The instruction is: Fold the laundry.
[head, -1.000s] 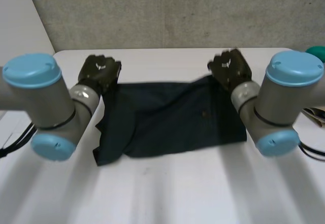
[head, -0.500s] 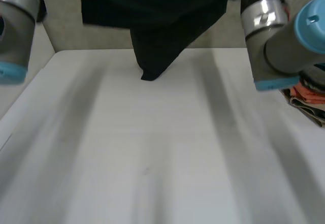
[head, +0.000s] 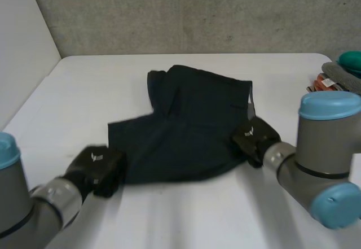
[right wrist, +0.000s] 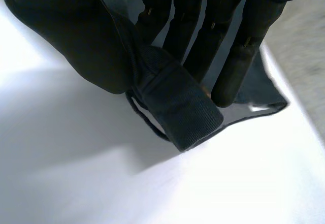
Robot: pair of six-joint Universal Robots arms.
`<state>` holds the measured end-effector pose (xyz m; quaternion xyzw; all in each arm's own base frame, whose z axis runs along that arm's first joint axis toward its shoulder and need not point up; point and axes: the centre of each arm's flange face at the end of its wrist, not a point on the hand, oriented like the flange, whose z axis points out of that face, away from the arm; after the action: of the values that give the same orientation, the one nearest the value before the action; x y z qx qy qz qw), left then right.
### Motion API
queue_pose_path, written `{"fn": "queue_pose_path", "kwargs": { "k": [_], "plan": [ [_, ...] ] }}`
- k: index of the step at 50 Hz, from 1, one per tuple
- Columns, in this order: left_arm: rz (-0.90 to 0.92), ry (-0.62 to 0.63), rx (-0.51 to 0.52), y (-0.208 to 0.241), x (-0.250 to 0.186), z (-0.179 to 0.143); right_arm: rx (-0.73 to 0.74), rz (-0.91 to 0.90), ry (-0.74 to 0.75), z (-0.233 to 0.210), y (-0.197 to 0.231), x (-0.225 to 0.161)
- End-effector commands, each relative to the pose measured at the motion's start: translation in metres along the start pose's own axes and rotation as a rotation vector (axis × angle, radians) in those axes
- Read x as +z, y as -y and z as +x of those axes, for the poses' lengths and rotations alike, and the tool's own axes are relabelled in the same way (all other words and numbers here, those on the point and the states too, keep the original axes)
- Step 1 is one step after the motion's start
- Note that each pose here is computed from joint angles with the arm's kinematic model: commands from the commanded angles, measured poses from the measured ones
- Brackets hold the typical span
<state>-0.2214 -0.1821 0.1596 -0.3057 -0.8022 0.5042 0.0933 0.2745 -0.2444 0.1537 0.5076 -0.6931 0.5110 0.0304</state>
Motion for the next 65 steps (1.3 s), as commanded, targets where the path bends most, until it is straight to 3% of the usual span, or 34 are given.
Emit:
{"fn": "queue_pose_path", "kwargs": {
  "k": [1, 6, 11, 19, 26, 32, 43, 46, 57, 65],
  "plan": [
    [-0.271, -0.133, 0.024, -0.009, -0.075, 0.024, -0.15, -0.191, 0.244, -0.014, -0.013, -0.073],
    [-0.306, -0.231, 0.03, -0.004, -0.099, 0.037, -0.239, -0.194, 0.334, -0.019, -0.019, -0.087],
    [-0.208, -0.173, 0.066, 0.006, -0.083, 0.029, -0.176, -0.131, 0.259, -0.014, -0.014, -0.074],
    [0.079, 0.003, 0.137, 0.049, -0.027, 0.005, -0.102, -0.122, 0.202, -0.011, -0.013, -0.063],
    [0.325, -0.069, 0.214, 0.094, 0.033, 0.003, -0.095, -0.073, 0.168, -0.015, -0.011, -0.057],
    [0.375, -0.255, 0.335, 0.109, 0.09, 0.012, -0.082, -0.048, 0.156, -0.019, -0.009, -0.053],
    [0.406, -0.292, 0.654, 0.093, 0.176, 0.026, -0.067, -0.046, 0.168, -0.029, -0.012, -0.047],
    [0.425, -0.317, 0.7, 0.086, 0.191, 0.031, -0.067, -0.054, 0.18, -0.033, -0.015, -0.046],
    [0.453, -0.321, 0.707, 0.072, 0.212, 0.035, -0.064, -0.062, 0.178, -0.033, -0.019, -0.043],
    [0.466, -0.134, 0.713, 0.085, 0.208, 0.017, -0.062, -0.066, 0.168, -0.03, -0.021, -0.04]
  ]
}}
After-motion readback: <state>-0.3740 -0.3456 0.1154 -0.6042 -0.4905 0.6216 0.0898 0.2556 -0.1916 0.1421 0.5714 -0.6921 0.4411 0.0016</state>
